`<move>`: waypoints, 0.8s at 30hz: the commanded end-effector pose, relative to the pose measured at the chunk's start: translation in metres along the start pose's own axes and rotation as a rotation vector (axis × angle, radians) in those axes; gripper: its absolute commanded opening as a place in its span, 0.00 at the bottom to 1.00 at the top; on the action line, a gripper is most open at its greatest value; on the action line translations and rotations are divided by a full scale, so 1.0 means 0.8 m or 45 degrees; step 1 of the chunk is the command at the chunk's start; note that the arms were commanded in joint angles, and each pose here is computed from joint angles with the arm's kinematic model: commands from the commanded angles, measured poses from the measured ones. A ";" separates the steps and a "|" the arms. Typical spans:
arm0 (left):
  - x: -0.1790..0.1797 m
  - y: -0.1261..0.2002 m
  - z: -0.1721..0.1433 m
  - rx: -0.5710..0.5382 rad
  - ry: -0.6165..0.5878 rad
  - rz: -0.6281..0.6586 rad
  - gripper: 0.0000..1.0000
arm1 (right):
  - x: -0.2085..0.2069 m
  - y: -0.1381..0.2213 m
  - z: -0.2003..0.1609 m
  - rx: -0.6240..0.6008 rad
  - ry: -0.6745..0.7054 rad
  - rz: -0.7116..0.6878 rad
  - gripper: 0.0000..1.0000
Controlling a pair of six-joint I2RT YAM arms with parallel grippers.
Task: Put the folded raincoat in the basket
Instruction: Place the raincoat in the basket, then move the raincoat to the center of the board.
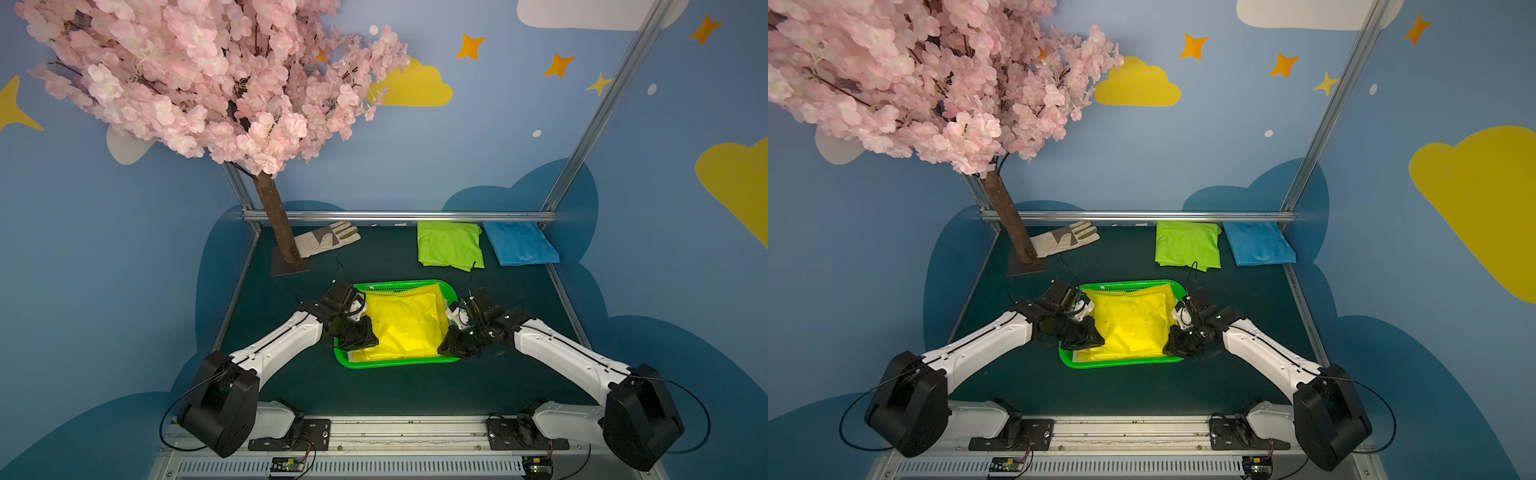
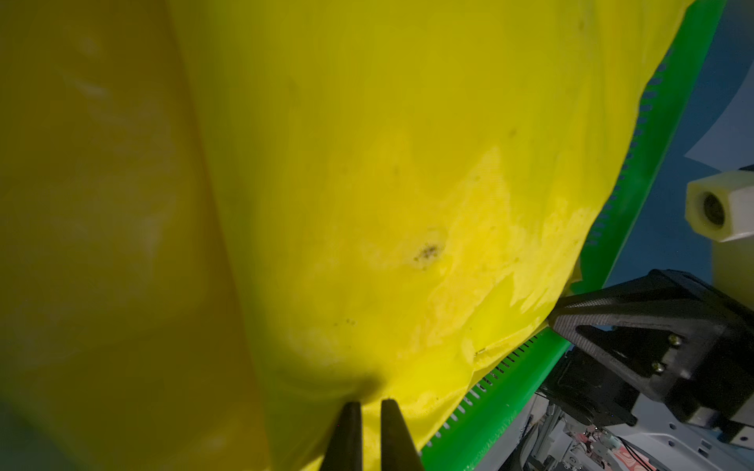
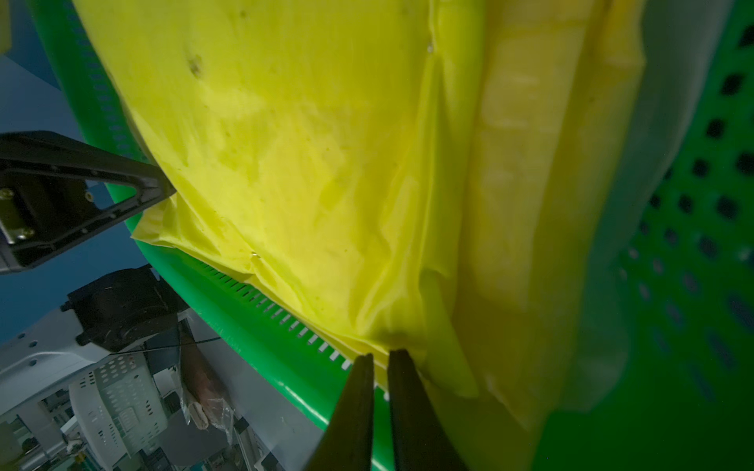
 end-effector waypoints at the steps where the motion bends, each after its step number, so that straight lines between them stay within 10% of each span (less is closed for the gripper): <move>1: -0.028 0.040 0.014 -0.112 -0.077 -0.039 0.35 | 0.023 0.047 0.031 -0.173 0.082 -0.025 0.32; 8: -0.081 0.099 0.047 -0.294 -0.163 -0.138 0.53 | 0.016 0.119 0.128 -0.494 0.082 -0.123 0.57; 24: -0.032 0.108 0.068 -0.327 -0.055 -0.157 0.58 | -0.111 0.051 0.396 -0.350 -0.248 -0.054 0.44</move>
Point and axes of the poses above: each gripper's point midway between its finger pads, its own y axis back along the fingers, its own x axis along the line the jaws close on, z = x × y, the point moved 2 cm from there along y, back along the fingers, and after that the axes turned 5 degrees about y, right-handed, at the moved point
